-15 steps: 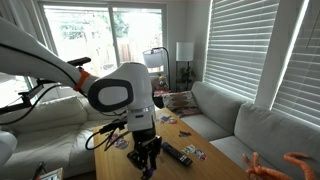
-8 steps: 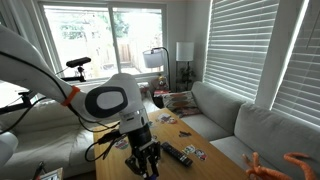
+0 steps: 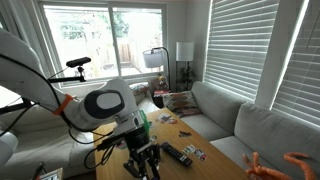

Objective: Turn the blue toy car over

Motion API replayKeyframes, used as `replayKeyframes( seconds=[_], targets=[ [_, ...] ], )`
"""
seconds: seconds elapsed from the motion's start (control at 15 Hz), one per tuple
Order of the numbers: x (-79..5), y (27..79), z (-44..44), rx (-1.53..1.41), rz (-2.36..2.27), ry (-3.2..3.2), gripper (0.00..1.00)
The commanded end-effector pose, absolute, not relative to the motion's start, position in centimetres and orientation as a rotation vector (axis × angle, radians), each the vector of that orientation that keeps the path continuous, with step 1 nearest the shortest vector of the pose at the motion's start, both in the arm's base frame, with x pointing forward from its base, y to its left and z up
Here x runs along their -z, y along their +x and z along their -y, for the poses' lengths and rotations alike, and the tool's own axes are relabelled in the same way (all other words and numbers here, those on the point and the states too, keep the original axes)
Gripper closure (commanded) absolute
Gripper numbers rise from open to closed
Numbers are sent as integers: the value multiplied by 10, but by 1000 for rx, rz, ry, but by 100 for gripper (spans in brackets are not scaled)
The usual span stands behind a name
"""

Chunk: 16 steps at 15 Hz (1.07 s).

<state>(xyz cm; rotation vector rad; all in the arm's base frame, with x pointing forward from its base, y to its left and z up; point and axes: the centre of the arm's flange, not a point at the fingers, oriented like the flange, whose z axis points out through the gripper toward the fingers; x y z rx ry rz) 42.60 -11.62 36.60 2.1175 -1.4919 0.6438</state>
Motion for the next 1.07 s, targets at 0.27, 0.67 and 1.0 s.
replayKeyframes(
  seconds=[0.27,0.67,1.0],
  targets=[
    [-339,423,88,-795,1389,2085,89],
    [-324,431,64,-784,1324,2108,89],
    [-313,432,57,-825,1251,2058,89]
  ],
)
